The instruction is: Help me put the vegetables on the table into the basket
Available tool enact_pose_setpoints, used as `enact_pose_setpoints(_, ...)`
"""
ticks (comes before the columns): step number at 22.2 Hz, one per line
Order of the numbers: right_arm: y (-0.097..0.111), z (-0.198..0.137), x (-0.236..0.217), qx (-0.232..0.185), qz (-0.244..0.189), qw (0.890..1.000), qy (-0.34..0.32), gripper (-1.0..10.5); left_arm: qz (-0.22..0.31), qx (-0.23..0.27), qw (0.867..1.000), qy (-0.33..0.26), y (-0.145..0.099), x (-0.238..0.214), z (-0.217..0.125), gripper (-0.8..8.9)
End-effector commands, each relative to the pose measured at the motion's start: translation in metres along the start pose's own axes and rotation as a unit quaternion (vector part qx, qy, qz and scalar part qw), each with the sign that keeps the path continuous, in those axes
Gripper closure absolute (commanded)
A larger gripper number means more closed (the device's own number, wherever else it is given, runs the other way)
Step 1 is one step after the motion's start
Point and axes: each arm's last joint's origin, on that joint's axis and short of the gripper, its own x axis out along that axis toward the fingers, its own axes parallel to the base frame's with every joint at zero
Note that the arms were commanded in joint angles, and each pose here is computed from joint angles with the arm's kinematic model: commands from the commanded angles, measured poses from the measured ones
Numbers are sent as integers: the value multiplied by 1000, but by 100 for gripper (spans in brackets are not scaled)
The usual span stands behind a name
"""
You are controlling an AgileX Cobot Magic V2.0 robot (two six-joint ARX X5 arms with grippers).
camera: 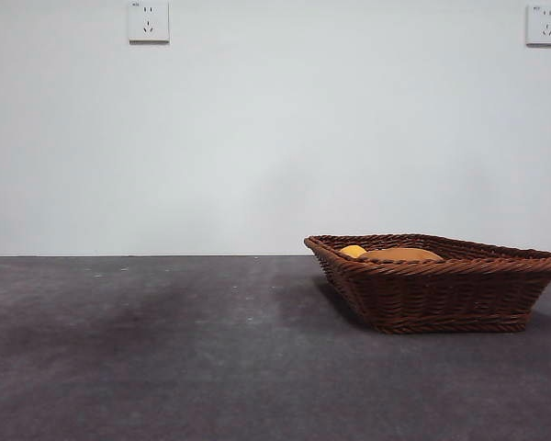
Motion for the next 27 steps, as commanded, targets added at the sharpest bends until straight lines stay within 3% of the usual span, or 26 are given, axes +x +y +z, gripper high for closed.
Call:
enact_pose_setpoints(1, -2, 6, 9, 1, 0, 1000, -1, 946, 67, -13, 993, -97, 12, 20, -21, 817)
enact_pose_setpoints(4, -5, 15, 18, -4, 0, 1000, -19, 946, 157, -86, 963, -203, 26, 48, -67, 817)
enact_pose_setpoints(6, -5, 20, 20, -9, -4, 999, -38, 946, 195, -132, 944, -231, 29, 62, -101, 817)
enact_pose_setpoints(12, -5, 31, 19, -23, -8, 996, -91, 946, 264, -169, 934, -171, 31, 98, -174, 817)
enact_pose_setpoints(16, -5, 34, 19, -27, -8, 994, -104, 946, 283, -199, 924, -166, 32, 110, -203, 817)
enact_pose_setpoints(27, -5, 33, 19, -26, -9, 994, -103, 946, 275, -199, 917, -209, 31, 114, -219, 817)
